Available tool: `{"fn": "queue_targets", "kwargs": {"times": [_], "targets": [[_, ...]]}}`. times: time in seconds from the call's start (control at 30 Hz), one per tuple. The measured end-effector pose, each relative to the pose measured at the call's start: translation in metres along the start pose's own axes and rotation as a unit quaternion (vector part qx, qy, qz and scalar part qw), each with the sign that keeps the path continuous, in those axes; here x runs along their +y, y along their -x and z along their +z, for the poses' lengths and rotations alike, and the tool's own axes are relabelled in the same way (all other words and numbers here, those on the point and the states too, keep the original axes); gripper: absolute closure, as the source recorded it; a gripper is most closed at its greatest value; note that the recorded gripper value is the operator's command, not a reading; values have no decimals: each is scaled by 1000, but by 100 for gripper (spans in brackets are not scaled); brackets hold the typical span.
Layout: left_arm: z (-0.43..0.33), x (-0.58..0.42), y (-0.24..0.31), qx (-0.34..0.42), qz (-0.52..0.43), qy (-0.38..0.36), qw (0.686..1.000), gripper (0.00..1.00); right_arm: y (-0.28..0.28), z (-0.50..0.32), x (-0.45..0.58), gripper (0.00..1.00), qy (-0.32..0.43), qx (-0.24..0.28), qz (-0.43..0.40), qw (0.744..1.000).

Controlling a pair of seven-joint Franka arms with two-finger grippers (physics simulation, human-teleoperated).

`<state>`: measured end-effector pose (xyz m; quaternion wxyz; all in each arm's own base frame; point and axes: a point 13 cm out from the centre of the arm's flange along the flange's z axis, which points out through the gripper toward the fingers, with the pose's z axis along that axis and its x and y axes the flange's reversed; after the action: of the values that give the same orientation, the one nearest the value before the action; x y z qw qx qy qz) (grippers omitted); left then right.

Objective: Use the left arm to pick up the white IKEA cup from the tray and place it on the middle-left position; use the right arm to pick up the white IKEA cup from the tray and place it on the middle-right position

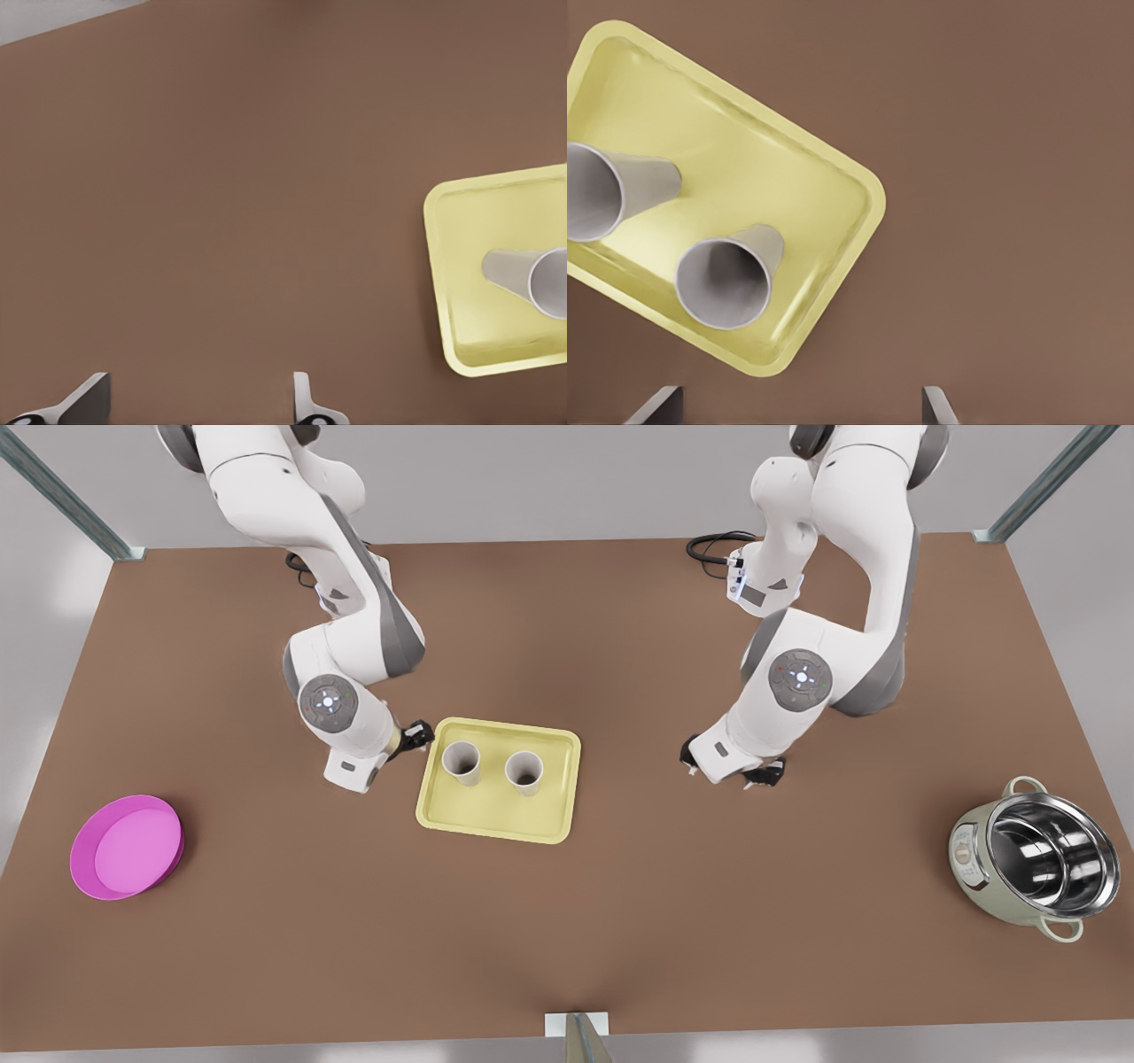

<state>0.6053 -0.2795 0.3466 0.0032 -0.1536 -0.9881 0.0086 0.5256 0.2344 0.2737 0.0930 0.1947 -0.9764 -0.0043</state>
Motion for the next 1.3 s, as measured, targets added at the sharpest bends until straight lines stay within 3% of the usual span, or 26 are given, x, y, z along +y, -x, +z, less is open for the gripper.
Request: {"fn": "queue_targets", "kwargs": {"times": [0.47,0.73,0.77,0.9,1.03,1.13,1.3], "targets": [[25,-51,6,-8,-4,3,1000,0,8,112,38,0,-8,-24,60,998],[49,-151,19,-22,-16,-22,999,0,-5,170,38,0,-12,-14,87,996],[50,-155,18,-23,-23,-23,999,0,-7,179,39,5,-13,-12,89,996],[50,-169,16,-26,-43,-21,998,0,-4,190,41,63,-11,-20,96,995],[64,-194,9,-25,-50,-18,998,0,2,185,42,91,-2,-32,103,994],[89,-219,5,-27,-48,-12,998,0,15,144,33,100,9,-69,113,991],[116,-240,4,-35,-57,-4,998,0,43,59,-52,100,28,-135,173,975]]}}
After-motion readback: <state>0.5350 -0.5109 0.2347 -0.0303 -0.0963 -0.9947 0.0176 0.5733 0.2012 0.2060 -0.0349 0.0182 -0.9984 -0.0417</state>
